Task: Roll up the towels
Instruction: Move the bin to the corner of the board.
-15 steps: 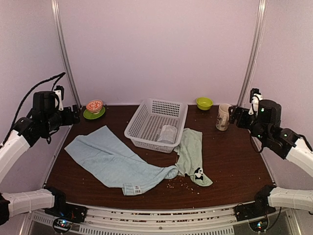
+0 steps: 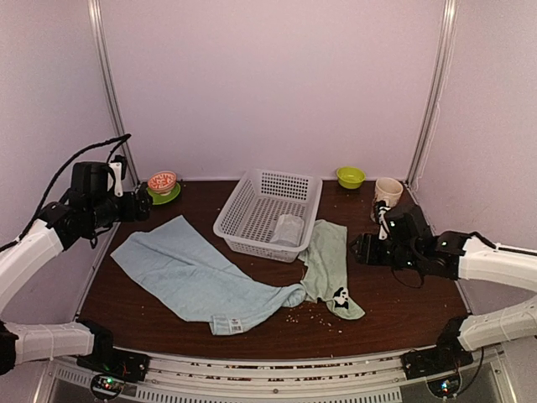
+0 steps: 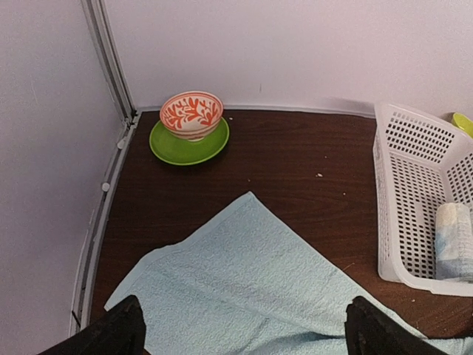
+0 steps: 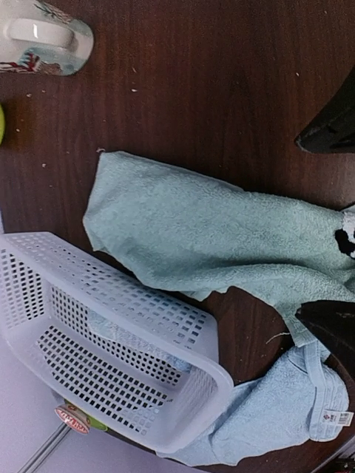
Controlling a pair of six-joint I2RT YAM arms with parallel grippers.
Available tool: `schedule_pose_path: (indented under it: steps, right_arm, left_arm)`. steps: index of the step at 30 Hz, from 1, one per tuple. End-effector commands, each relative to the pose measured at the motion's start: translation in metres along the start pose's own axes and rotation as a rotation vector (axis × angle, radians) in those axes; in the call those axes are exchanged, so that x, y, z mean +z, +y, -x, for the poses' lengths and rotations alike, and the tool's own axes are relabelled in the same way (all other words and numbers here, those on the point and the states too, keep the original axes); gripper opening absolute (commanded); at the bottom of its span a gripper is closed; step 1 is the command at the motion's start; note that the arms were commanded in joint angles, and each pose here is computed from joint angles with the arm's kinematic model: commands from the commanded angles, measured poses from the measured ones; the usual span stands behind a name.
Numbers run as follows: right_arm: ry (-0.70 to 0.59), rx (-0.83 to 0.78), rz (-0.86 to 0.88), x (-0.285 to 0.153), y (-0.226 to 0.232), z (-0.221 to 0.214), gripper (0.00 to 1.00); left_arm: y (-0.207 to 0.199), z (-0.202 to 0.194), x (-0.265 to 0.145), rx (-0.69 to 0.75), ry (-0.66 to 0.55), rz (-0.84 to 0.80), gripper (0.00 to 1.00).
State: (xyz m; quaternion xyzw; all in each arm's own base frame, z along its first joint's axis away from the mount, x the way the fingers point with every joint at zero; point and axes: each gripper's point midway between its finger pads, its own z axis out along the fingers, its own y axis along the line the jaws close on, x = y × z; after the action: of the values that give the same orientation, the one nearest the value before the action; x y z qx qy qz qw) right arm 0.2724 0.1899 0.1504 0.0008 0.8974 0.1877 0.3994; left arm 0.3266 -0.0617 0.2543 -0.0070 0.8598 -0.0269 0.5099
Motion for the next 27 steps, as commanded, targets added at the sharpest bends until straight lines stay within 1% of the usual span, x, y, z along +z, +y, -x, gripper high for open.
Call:
schedule_pose_path:
  steps: [1, 5, 7, 10, 13, 15, 19, 21, 27]
  right_arm:
    - [0.040, 0.049, 0.077, 0.010, 0.033, -0.011, 0.65]
    - [0.043, 0.123, 0.184, 0.023, 0.062, -0.005, 0.60]
    - [0.059, 0.134, 0.236, 0.030, 0.081, -0.006, 0.55]
    - [0.106, 0.060, 0.289, 0.035, 0.113, -0.015, 0.51]
    - [0.184, 0.017, 0.275, 0.048, 0.126, -0.036, 0.40]
    - [0.217, 0.023, 0.287, 0.055, 0.134, -0.047, 0.36]
    - [0.260, 0.037, 0.271, 0.071, 0.143, -0.061, 0.34]
    - [0.260, 0.047, 0.254, 0.081, 0.148, -0.059, 0.34]
    - [0.188, 0.063, 0.151, 0.109, 0.150, -0.039, 0.34]
  left_arm:
    - [-0.015, 0.006, 0.000, -0.033, 0.004, -0.075, 0.96]
    - [-0.024, -0.002, 0.009, -0.039, 0.047, -0.115, 0.94]
    - [-0.024, -0.004, 0.012, -0.037, 0.065, -0.110, 0.93]
    - [-0.023, -0.007, 0.013, -0.033, 0.083, -0.097, 0.92]
    - [-0.023, -0.006, 0.012, -0.038, 0.078, -0.099, 0.92]
    - [-0.024, -0.004, 0.012, -0.040, 0.074, -0.105, 0.92]
    - [-0.024, -0.003, 0.010, -0.039, 0.070, -0.109, 0.91]
    - [-0.024, -0.003, 0.009, -0.038, 0.068, -0.107, 0.91]
    - [-0.022, -0.003, 0.008, -0.032, 0.067, -0.097, 0.91]
